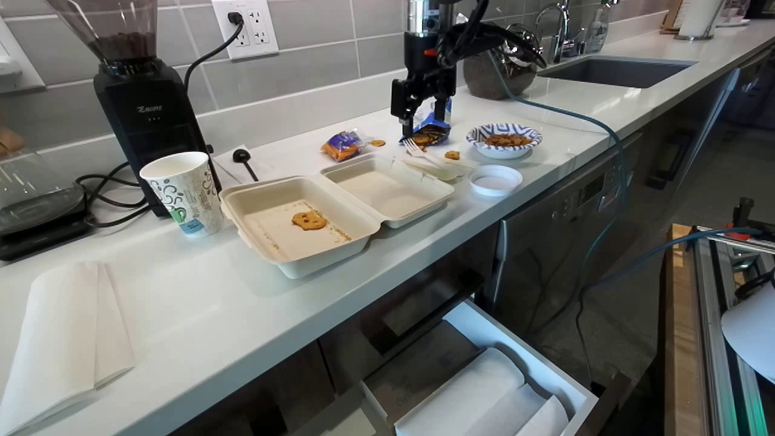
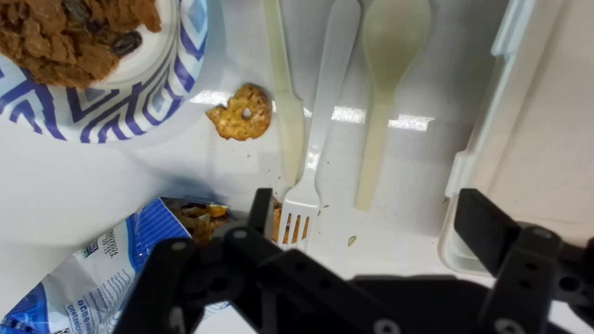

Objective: Place the cookie on the white spoon in the food pack.

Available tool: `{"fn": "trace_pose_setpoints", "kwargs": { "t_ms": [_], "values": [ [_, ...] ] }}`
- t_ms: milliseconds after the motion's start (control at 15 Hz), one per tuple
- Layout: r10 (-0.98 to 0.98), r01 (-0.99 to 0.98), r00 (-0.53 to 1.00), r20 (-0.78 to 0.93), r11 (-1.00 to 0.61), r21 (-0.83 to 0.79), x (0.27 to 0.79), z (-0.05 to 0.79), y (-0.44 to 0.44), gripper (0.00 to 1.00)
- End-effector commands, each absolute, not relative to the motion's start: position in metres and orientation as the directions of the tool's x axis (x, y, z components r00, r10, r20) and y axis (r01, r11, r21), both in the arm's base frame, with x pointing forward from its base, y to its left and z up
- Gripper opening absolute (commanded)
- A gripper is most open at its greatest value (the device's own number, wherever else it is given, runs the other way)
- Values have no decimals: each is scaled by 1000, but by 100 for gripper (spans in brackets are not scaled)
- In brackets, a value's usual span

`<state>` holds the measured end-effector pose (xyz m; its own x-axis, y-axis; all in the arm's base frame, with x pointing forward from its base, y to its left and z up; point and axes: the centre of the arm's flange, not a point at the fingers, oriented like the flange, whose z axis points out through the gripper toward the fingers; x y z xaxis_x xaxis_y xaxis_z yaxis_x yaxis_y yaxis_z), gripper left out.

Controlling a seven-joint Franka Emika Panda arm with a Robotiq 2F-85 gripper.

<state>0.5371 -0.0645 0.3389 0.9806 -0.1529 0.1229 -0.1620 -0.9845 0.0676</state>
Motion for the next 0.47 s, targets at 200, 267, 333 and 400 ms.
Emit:
{"fn": "trace_pose_setpoints", "kwargs": {
  "t_ms": [200,267,333,400],
  "values": [
    [-148,-156,983,111,-985,69,535,344,-61,100],
    [-148,-156,983,112,-985,68,535,345,-60,100],
    [-148,-156,983,112,-985,68,535,345,-60,100],
    [-148,-156,983,112,-985,68,535,345,-60,100]
  ]
}}
